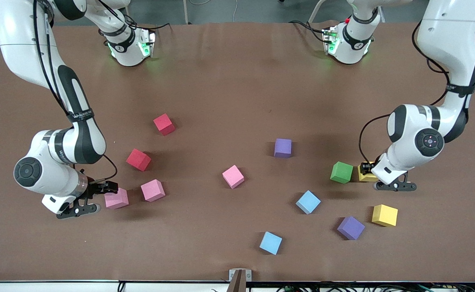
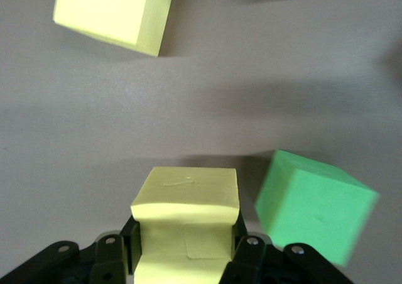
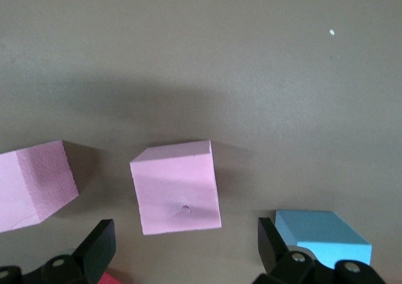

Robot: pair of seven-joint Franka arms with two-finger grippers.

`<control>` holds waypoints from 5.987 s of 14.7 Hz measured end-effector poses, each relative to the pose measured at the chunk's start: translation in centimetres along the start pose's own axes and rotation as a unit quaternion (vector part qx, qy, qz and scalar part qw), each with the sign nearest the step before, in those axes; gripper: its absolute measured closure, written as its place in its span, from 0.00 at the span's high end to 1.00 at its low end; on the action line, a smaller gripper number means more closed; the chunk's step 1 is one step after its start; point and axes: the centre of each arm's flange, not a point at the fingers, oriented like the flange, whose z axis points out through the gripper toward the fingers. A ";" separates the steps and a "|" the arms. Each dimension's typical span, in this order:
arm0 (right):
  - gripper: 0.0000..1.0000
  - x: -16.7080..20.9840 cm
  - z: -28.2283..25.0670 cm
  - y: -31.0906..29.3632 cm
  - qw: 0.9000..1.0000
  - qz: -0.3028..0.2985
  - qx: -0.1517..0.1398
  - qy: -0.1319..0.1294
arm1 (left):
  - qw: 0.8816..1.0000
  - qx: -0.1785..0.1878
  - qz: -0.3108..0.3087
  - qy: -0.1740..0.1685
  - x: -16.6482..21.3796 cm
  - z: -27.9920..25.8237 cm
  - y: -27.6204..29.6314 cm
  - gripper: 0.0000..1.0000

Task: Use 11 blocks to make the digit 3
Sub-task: 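Carry the yellow block to the table center with the left gripper and release, then grasp the purple block with the left gripper while the right gripper lifts pink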

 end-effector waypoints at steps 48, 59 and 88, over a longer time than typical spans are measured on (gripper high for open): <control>1.00 1.1 4.5 -1.8 0.999 -0.041 -0.021 0.020 | 0.997 -0.008 -0.076 -0.031 -27.1 0.8 55.2 0.88; 0.78 0.6 7.1 -1.2 0.999 -0.038 -0.023 0.006 | 0.998 0.008 -0.055 -0.020 -7.5 -1.6 34.3 0.96; 0.61 -8.3 -14.0 -34.1 0.735 0.675 -0.054 -0.043 | 0.984 0.008 -0.180 -0.007 -9.6 3.5 32.4 0.24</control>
